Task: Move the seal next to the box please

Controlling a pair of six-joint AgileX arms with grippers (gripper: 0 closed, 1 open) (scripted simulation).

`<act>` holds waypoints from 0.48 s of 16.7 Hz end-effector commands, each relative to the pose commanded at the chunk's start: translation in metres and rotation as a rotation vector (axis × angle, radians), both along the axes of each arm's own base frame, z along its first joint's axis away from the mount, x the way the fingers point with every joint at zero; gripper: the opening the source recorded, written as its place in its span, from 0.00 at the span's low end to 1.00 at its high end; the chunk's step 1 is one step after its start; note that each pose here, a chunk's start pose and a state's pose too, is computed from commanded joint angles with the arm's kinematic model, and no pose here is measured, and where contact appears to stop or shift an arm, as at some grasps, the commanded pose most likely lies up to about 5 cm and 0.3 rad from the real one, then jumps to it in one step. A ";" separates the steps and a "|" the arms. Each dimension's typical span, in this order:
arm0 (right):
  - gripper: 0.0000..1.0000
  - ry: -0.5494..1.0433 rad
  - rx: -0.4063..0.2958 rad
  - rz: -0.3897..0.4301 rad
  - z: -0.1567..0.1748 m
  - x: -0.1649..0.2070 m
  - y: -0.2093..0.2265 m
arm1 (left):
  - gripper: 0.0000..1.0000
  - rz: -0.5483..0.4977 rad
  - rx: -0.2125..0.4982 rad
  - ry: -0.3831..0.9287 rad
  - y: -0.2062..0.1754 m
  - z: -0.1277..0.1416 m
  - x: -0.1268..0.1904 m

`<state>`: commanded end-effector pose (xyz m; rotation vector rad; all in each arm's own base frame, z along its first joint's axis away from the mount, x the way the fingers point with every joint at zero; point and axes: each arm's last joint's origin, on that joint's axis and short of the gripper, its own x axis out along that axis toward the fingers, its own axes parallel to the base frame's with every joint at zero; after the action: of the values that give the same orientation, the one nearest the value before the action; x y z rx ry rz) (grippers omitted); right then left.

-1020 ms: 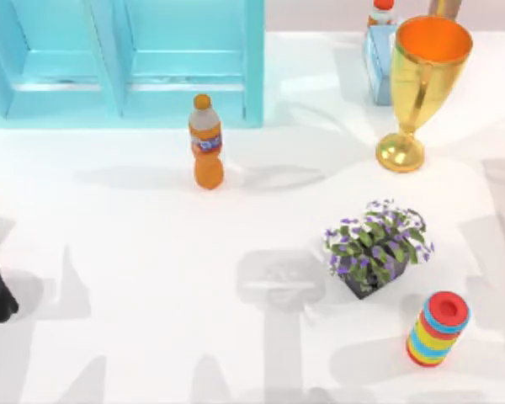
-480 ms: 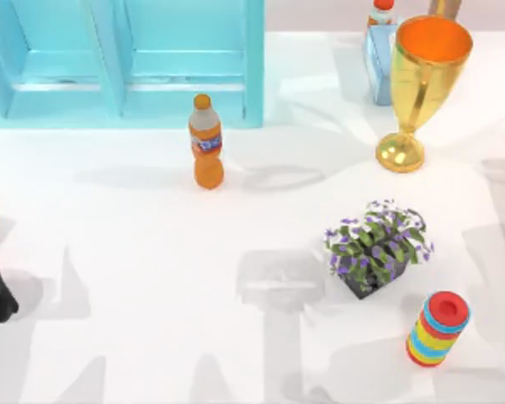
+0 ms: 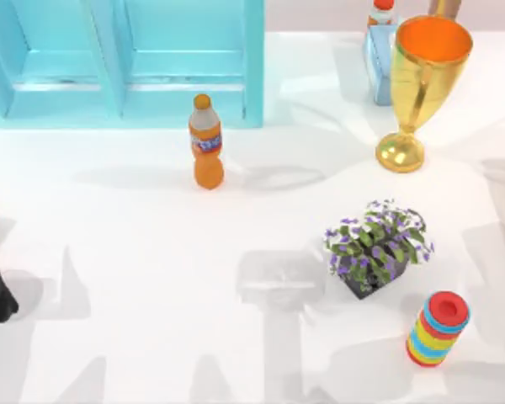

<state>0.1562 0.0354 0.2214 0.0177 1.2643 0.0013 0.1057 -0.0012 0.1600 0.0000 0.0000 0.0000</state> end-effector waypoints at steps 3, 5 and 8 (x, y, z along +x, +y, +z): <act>0.83 0.000 0.000 0.000 0.000 0.000 0.000 | 1.00 0.000 0.000 0.000 0.000 0.000 0.000; 0.98 0.000 0.000 0.000 0.000 0.000 0.000 | 1.00 0.000 0.000 0.000 0.000 0.000 0.000; 1.00 0.000 0.000 0.000 0.000 0.000 0.000 | 1.00 0.000 0.000 0.000 0.000 0.000 0.000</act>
<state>0.1562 0.0354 0.2214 0.0177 1.2643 0.0013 0.1057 -0.0012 0.1600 0.0000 0.0000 0.0000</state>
